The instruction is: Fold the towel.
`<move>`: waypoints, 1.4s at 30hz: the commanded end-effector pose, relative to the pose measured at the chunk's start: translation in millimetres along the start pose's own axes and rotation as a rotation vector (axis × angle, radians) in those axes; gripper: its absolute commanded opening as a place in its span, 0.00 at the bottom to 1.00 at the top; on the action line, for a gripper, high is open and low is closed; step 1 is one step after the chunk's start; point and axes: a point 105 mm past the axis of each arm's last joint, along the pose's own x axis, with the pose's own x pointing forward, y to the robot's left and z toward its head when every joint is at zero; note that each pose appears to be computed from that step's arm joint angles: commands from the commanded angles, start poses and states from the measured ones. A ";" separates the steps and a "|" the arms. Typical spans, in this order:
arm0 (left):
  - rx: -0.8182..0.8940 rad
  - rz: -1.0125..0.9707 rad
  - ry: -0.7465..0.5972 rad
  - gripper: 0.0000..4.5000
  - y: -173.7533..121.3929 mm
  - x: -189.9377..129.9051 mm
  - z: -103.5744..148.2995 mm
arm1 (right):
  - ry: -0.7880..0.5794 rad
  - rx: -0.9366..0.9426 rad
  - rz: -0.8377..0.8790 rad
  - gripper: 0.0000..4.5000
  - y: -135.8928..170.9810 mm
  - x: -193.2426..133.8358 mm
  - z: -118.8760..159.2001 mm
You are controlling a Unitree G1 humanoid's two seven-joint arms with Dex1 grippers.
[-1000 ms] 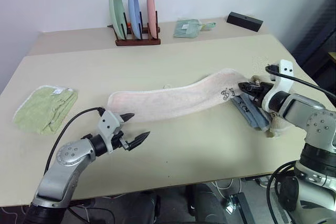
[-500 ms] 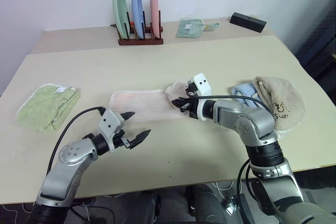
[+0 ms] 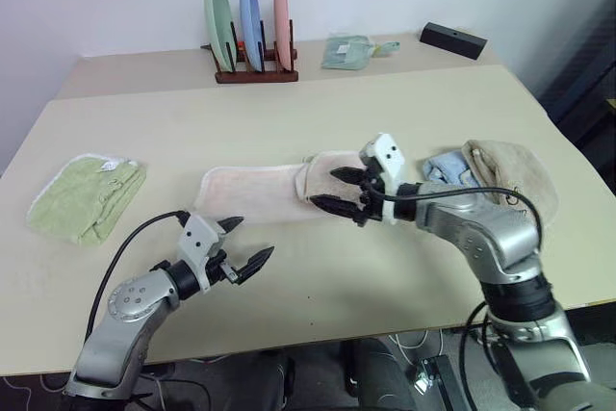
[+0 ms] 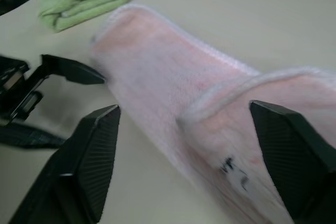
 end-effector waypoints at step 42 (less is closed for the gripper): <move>-1.022 0.704 -0.186 1.00 68.5 -12.9 -10.9 | -0.096 -0.602 0.073 0.60 -2.6 17.8 7.5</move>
